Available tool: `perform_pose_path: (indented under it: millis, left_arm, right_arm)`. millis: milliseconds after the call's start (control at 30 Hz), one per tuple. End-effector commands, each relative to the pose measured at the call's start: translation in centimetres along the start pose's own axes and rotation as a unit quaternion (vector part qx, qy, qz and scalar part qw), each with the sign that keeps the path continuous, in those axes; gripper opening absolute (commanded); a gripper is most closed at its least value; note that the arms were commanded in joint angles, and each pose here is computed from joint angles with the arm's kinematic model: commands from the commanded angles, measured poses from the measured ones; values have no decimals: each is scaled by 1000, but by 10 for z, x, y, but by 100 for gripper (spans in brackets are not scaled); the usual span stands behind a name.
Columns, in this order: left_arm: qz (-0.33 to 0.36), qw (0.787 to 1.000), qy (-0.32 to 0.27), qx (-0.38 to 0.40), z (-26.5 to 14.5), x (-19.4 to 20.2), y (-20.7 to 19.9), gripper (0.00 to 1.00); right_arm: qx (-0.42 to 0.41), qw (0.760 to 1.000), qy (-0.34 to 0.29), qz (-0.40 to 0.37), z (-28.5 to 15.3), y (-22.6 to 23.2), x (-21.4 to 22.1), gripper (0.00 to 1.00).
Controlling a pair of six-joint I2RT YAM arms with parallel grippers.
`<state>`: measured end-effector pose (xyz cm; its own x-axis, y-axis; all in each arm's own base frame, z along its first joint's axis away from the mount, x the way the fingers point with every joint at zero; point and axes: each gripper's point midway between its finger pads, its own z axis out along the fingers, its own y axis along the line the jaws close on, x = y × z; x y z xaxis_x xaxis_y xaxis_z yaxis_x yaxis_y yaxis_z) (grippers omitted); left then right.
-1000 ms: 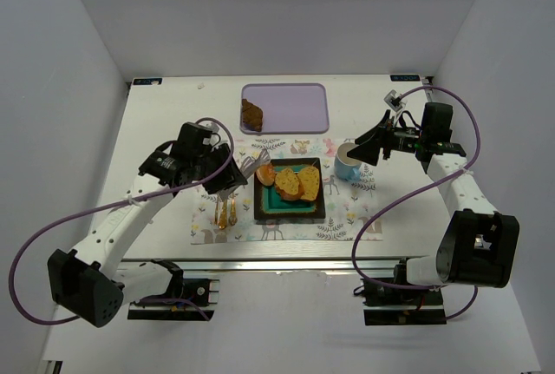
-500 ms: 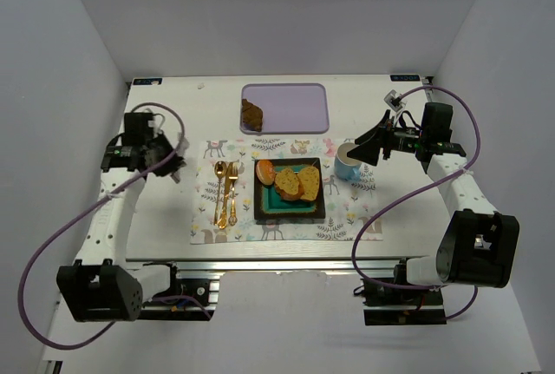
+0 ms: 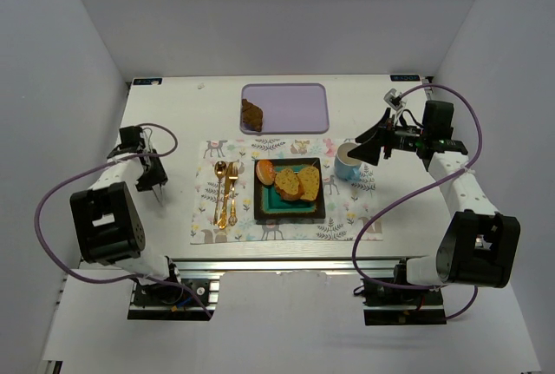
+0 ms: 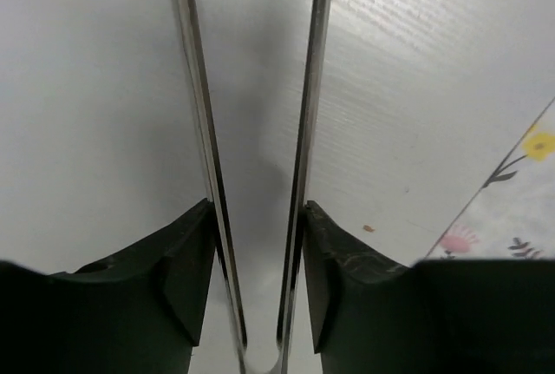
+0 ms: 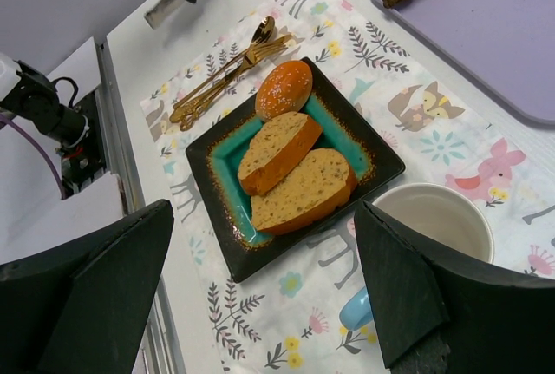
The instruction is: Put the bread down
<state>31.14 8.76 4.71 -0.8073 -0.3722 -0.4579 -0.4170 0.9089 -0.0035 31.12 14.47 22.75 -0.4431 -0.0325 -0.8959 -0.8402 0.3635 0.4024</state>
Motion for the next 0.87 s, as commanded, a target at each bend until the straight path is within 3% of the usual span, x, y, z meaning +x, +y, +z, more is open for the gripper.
perform_pose_path:
  millis: [0, 233, 333, 500, 600, 700, 833]
  left_arm:
    - [38, 999, 4, 24, 10, 4, -5, 55]
    - [32, 999, 22, 30, 11, 9, -2, 63]
    - [-3, 999, -21, 28, -17, -16, -1, 83]
    - [-55, 991, -89, 83, -60, -43, -19, 83]
    - [-87, 976, -143, 141, -97, -58, -37, 83]
    - [-90, 946, -200, 237, -141, -68, -64, 86]
    - [-84, 906, -236, 341, -188, -69, -93, 85]
  right_arm:
    - [-5, 1000, -5, -29, -2, 9, -15, 89]
    - [3, 1000, -3, -25, -3, 7, -12, 89]
    - [19, 1000, 4, -14, -3, 0, -11, 89]
    - [74, 996, 37, 11, -7, -20, -10, 89]
    - [159, 986, 40, 40, -15, -49, -14, 89]
    - [215, 974, 22, 63, -23, -67, -25, 89]
    - [222, 973, -20, 65, -25, -77, -47, 89]
